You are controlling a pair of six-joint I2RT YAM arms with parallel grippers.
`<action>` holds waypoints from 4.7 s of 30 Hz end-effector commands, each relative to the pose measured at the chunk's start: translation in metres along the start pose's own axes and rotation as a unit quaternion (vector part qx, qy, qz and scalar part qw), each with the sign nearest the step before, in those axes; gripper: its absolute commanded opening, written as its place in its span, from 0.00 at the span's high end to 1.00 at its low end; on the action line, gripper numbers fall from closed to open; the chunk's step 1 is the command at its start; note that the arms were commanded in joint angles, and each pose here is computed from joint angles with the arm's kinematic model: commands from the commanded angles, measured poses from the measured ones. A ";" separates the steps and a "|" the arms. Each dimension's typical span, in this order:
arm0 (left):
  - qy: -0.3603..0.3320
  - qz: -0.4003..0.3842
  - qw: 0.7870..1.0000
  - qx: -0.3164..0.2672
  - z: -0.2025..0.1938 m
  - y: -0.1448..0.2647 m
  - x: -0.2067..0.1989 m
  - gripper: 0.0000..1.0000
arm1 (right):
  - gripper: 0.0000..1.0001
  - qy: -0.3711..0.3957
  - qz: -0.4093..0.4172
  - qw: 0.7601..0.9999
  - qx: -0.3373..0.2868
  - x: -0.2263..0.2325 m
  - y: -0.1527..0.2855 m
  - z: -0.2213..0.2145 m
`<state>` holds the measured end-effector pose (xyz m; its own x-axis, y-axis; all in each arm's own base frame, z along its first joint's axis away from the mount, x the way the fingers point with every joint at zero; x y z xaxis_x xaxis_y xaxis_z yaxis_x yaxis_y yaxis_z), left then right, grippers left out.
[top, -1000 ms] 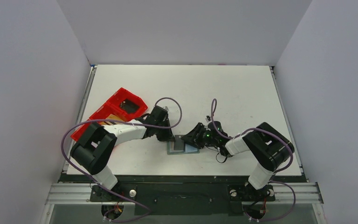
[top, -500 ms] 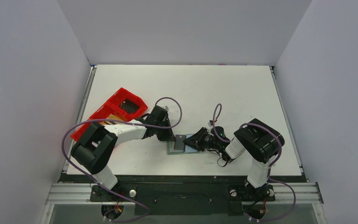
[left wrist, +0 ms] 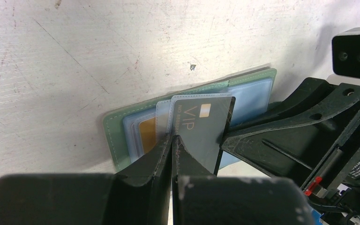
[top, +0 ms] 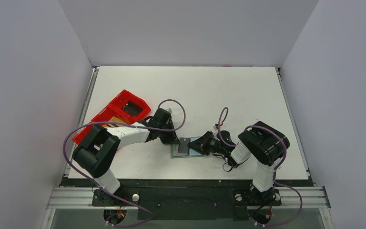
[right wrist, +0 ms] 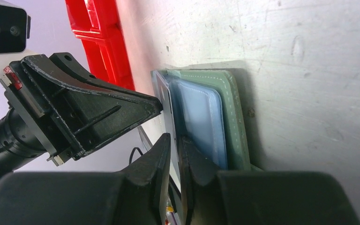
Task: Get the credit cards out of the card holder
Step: Remove the credit card from the card holder, then place the credit card in the storage box.
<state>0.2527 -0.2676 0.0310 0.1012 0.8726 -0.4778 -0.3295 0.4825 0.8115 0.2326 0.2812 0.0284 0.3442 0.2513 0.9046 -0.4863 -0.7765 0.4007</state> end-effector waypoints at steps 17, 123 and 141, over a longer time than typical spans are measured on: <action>0.012 0.092 0.994 0.051 -0.036 -0.013 0.056 1.00 | 1.00 0.018 0.052 0.998 -0.029 0.021 0.009 0.015; 0.050 -0.382 0.923 -0.020 0.056 0.106 -0.096 0.87 | 1.00 0.112 0.113 0.987 -0.005 0.165 0.051 -0.001; 0.077 -0.225 0.959 -0.156 0.121 0.111 -0.033 1.00 | 0.36 0.209 -0.084 0.962 -0.153 0.124 0.092 0.043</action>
<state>0.2889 -0.2642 0.1595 0.1325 0.4436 -0.8863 -0.4006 0.8419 0.3615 0.2661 0.2351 0.1788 0.0979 0.5126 0.8530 -0.6576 -0.6100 0.4421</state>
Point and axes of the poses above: each gripper's point midway between its finger pads, its own y axis back along the fingers, its own x axis along the line the jaws close on, z = x × y, the point moved 1 cm from there along y, back along the fingers, and after that the axes turned 9 degrees about -y, right-handed, at the moved point
